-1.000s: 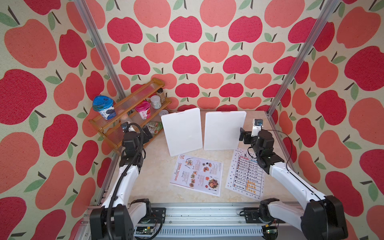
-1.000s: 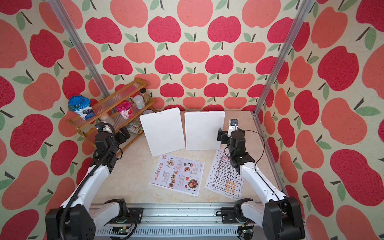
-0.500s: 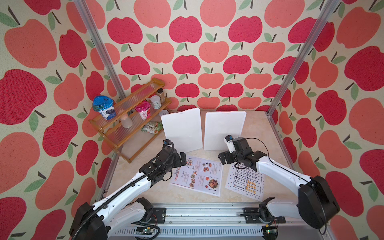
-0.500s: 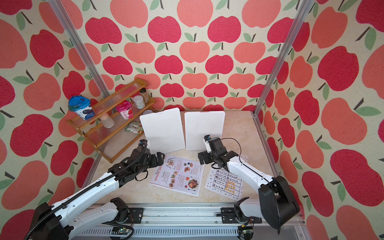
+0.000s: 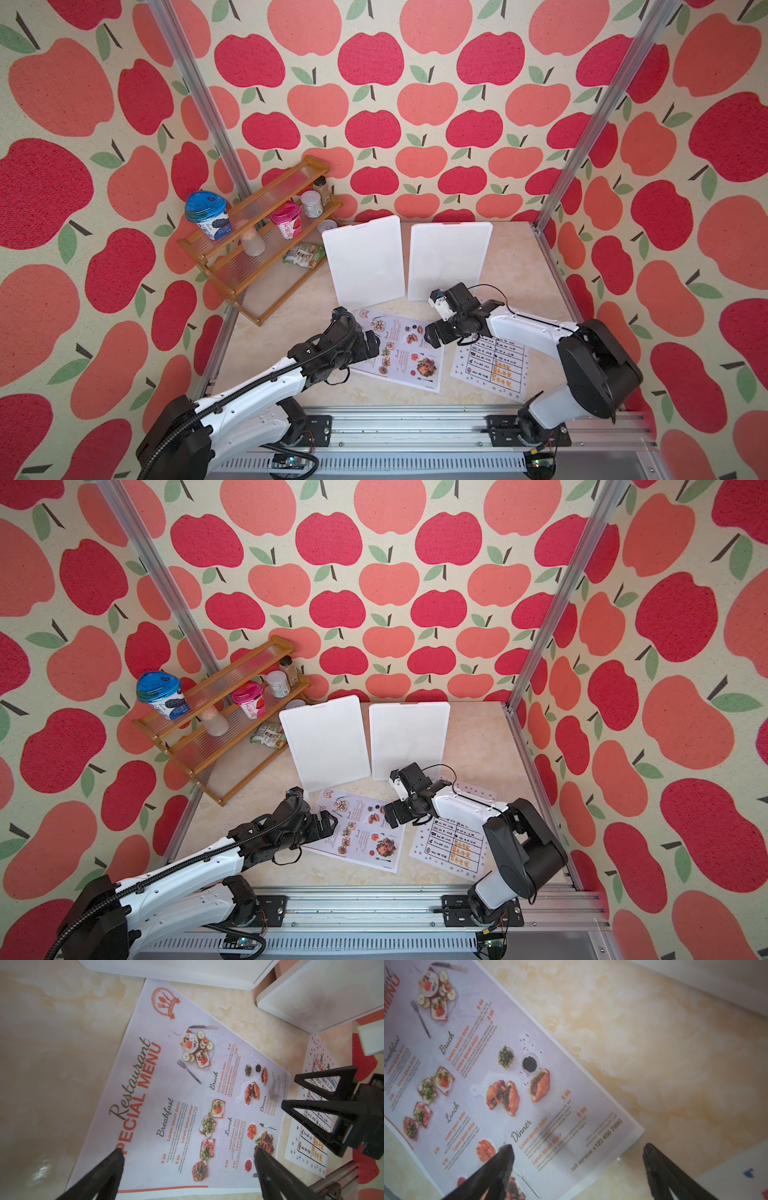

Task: Insert the menus into the narrow rack
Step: Pick up the menu from the center of the board.

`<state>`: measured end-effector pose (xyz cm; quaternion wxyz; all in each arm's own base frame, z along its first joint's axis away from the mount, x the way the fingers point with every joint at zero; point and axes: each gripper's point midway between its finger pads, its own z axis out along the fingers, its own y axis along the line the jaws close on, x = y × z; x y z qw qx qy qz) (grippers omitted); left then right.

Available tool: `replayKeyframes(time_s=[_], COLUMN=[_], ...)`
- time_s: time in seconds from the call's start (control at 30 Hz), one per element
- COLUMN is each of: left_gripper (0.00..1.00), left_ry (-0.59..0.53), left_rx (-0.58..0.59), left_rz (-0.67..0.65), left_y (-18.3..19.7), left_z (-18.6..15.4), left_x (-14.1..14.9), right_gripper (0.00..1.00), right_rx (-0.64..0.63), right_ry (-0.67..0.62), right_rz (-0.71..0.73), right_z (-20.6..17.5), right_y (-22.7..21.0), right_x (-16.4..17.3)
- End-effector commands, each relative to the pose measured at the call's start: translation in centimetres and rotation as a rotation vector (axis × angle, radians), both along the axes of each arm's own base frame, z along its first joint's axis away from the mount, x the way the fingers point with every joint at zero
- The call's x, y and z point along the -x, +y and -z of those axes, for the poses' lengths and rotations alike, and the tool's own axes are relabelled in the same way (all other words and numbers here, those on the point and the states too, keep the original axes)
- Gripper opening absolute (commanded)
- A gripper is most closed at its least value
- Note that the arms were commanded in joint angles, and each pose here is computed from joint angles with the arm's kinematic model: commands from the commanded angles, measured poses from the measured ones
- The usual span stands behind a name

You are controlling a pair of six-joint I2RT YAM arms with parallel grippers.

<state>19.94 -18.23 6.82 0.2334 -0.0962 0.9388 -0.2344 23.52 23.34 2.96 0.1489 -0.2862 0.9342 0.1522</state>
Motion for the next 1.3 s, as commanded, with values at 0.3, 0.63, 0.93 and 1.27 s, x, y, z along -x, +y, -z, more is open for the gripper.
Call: replayKeyframes(time_s=[0.3,0.63,0.93,1.27], left_gripper=[0.99,0.99,0.99,0.99], left_ry=[0.155,0.193,0.186,-0.197], left_rx=[0.029,0.020,-0.007,0.006], left_rz=[-0.012,-0.059,-0.075,-0.133], left_y=[-1.5,0.1,1.2,4.1], left_z=[4.6,6.5,6.3,-4.6], left_x=[-0.3,-1.2,-1.8,-4.5], right_gripper=[0.99,0.91,0.53,0.21], right_rx=[0.027,0.074,0.066,-0.138], right_ry=[0.079,0.129,0.163,0.182], right_rz=[-0.061,-0.152,-0.221,-0.263], right_z=[2.1,3.4,2.0,-4.2], right_y=[2.2,4.4,5.8,8.6], right_x=[1.8,5.2,6.3,7.6])
